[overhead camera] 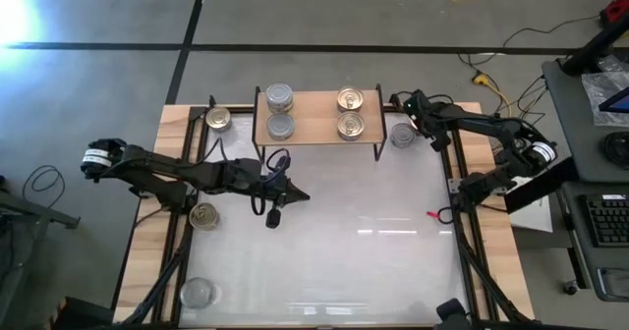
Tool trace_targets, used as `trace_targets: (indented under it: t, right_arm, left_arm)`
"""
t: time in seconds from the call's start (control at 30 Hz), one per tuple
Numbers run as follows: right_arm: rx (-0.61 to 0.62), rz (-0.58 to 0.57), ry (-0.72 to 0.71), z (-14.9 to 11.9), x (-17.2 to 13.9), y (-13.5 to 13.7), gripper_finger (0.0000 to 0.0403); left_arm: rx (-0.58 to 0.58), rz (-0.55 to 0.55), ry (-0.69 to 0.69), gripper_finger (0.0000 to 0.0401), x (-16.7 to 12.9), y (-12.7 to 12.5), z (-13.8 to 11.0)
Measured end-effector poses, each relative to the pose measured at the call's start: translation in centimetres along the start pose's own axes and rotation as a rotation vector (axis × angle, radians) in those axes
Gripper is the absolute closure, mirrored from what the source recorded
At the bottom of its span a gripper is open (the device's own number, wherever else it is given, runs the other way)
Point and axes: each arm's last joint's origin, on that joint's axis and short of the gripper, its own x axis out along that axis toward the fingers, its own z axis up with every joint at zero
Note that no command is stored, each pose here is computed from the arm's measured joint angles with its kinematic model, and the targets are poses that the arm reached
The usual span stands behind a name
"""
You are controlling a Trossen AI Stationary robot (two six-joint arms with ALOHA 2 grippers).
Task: Stack canned seafood by type on shelf
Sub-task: Stack the blue tuna can on top of the blue tuna can on the shelf
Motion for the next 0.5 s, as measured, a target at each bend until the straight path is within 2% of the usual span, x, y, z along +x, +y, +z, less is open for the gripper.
trace_targets:
  t: [0.23,0.5]
  right_arm:
    - [-0.019,-0.144,-0.011,-0.6,-1.0,-2.6,0.0369]
    - [-0.065,-0.169,0.018,-4.0,-3.9,-6.1,0.0369]
  left_arm:
    - [-0.007,-0.007,0.017,0.0400,0.0,-0.2,-0.2]
    - [-0.010,-0.007,0.025,0.0400,0.0,-0.2,-0.2]
